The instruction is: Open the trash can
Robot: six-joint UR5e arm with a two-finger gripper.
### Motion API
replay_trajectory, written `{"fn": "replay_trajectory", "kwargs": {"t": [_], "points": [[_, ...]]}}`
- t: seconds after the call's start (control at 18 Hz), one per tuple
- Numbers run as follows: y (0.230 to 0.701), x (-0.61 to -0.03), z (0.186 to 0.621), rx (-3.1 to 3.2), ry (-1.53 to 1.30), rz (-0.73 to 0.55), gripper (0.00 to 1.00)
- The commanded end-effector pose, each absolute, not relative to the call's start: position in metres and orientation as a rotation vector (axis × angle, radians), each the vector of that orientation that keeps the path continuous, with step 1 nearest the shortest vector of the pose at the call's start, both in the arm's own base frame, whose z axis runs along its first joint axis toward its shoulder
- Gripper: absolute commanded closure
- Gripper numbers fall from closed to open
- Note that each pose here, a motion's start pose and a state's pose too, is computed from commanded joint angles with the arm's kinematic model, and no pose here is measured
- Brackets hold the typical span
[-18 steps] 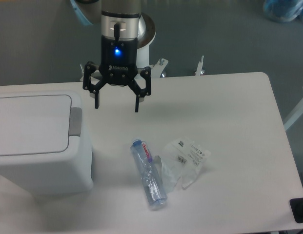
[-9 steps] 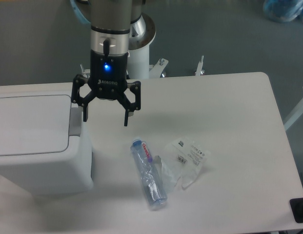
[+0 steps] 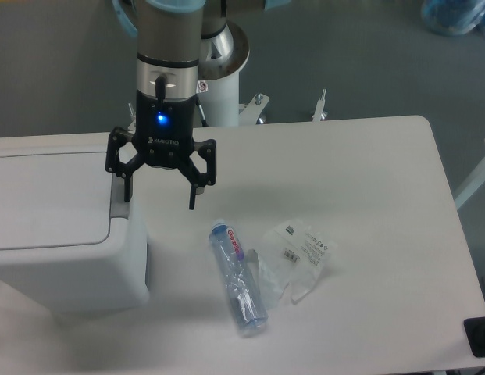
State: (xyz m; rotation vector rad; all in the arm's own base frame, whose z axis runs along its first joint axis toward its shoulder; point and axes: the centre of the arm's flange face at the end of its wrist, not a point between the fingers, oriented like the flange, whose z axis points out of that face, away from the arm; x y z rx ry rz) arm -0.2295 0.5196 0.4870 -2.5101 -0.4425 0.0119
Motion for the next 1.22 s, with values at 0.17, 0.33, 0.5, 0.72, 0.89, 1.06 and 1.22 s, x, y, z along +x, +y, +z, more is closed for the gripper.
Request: {"fn": "replay_trajectory", "kwargs": {"t": [0.17,0.33,0.5,0.72,0.89,1.06,1.22], "points": [[0.5195,-0.2283,0.4871,-2.51,-0.441,0.011,0.0],[0.5199,-0.2286,0.4862,-2.512,-0.441,0.01,0.0],[0.5198,-0.2286,0.4856,-2.512,-0.439,0.011,0.0],[0.5197,-0.2285,0.485,-2.512,-0.439,0.011,0.0],[0.5196,-0.2284,0.4843,-2.513,-0.44,0.01,0.0],[0.5196,-0.2284,0.4845,-2.512,-0.439,0.011,0.0],[0.5195,-0.2283,0.4835,-2.515,-0.44,0.009,0.0]]}}
